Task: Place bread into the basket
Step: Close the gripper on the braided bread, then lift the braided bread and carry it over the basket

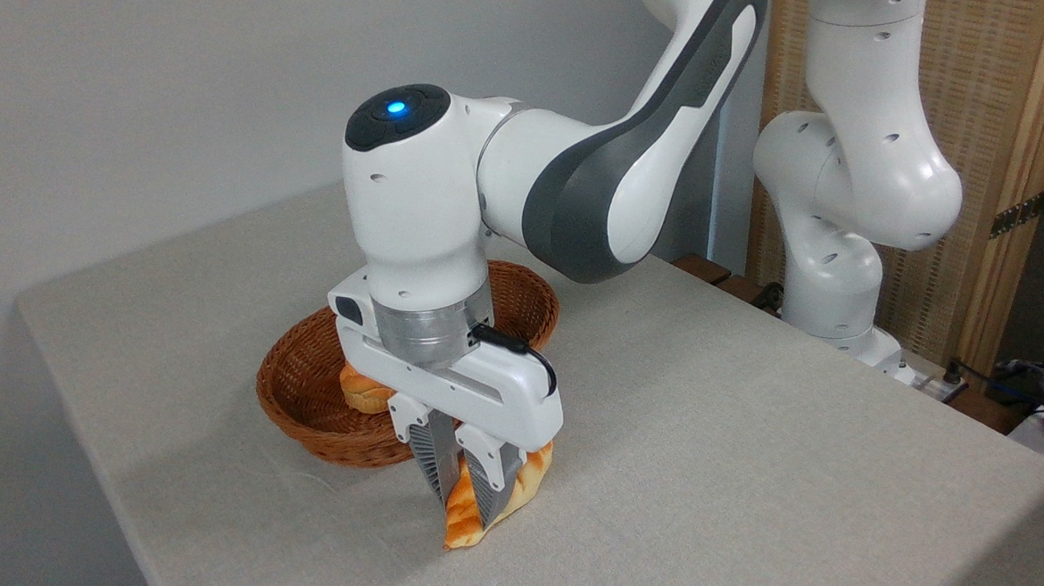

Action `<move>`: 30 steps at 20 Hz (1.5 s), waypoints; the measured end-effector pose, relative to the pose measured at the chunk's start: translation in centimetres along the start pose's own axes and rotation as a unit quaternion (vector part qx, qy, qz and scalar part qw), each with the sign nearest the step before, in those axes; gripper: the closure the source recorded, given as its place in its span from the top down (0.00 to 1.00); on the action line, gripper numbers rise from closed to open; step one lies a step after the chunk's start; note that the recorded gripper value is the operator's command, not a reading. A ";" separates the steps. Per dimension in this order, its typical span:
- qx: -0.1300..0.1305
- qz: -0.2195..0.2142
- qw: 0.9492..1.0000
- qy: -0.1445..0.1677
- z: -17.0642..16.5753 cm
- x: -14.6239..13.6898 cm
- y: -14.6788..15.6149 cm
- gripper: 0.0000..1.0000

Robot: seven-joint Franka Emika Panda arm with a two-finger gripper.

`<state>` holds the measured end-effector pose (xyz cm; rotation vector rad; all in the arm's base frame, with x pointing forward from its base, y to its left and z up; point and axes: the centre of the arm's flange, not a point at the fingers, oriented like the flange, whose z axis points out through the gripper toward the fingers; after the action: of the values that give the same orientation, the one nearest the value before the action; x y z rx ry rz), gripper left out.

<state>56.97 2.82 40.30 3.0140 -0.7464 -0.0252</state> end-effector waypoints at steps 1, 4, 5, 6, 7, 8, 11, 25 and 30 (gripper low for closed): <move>0.000 0.000 1.000 0.000 0.0 0.0 0.0 0.23; 0.000 0.000 1.000 0.000 0.0 0.0 0.0 0.22; 0.000 0.000 1.000 0.001 -0.1 0.0 0.0 0.22; 0.000 -0.001 1.000 0.001 -0.1 0.0 0.0 0.22; 0.001 -0.003 1.000 0.001 -0.2 -0.2 -0.3 0.22; 0.001 -0.005 1.000 0.002 -0.2 -0.3 -0.5 0.21; 0.007 -0.013 1.000 0.009 -1.1 -0.9 -2.0 0.21; 0.034 -0.026 0.998 0.053 -6.3 -1.4 -4.6 0.21; 0.039 -0.027 0.996 0.072 -8.6 -1.9 -4.3 0.22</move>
<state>57.49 7.80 48.70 3.0676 -0.6675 0.2240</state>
